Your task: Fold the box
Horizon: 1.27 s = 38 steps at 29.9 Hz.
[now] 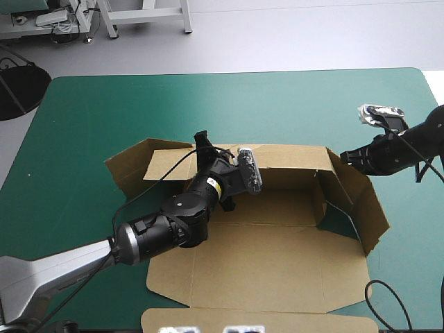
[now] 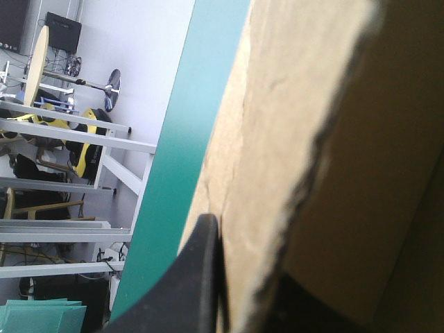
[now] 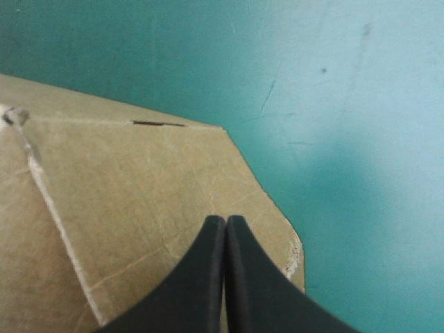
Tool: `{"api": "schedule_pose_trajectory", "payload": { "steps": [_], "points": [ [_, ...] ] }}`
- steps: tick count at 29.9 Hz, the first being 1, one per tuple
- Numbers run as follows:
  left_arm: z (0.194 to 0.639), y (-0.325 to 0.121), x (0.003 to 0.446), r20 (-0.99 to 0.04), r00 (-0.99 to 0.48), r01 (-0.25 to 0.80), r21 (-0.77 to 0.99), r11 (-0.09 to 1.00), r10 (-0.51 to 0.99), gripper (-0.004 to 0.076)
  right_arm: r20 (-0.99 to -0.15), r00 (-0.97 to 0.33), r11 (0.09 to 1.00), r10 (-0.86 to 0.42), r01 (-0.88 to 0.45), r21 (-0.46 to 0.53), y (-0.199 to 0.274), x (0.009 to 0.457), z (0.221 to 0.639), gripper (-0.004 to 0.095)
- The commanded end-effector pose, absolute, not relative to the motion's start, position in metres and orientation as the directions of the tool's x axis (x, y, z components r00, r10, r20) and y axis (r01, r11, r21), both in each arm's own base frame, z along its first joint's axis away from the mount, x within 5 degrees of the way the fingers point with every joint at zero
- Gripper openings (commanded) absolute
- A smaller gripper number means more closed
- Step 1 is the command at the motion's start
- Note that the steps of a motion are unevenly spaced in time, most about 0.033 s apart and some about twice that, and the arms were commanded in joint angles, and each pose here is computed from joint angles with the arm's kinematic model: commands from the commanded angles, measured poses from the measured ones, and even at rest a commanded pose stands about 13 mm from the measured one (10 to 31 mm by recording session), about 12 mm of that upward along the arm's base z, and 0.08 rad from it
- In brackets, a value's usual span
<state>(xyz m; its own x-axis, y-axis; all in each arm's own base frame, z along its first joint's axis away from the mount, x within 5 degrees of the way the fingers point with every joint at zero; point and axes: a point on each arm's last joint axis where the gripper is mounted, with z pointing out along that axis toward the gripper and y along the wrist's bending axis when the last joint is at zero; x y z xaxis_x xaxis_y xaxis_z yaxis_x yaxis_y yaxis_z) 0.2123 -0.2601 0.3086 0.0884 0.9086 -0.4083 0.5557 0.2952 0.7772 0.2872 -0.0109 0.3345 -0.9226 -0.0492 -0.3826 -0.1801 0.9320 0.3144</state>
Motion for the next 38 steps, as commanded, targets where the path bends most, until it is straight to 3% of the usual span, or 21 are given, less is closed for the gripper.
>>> {"api": "schedule_pose_trajectory", "payload": {
  "steps": [1,9,15,30,38],
  "points": [
    [0.315,-0.256,0.211,-0.476,0.030,0.569,0.731,0.376,0.879,-0.0009,-0.432,-0.900,0.904,-0.057,-0.230,0.360,-0.003,0.272,0.348,-0.0018],
    [0.320,-0.253,0.214,-0.413,0.069,0.500,0.802,0.326,0.908,-0.0009,-0.465,-0.883,0.893,-0.058,-0.254,0.372,0.001,0.262,0.355,-0.0018],
    [0.325,-0.252,0.219,-0.544,0.015,0.464,0.747,0.476,0.839,-0.0009,-0.468,-0.882,0.896,-0.060,-0.255,0.365,0.001,0.262,0.356,-0.0018],
    [0.336,-0.251,0.221,-0.601,-0.008,0.417,0.724,0.549,0.799,-0.0009,-0.573,-0.819,0.932,-0.040,-0.237,0.275,-0.006,0.271,0.380,-0.0018],
    [0.334,-0.250,0.221,-0.574,-0.011,0.431,0.736,0.522,0.819,-0.0009,-0.511,-0.857,0.923,-0.065,-0.247,0.296,-0.005,0.269,0.371,-0.0018]
  ]
}}
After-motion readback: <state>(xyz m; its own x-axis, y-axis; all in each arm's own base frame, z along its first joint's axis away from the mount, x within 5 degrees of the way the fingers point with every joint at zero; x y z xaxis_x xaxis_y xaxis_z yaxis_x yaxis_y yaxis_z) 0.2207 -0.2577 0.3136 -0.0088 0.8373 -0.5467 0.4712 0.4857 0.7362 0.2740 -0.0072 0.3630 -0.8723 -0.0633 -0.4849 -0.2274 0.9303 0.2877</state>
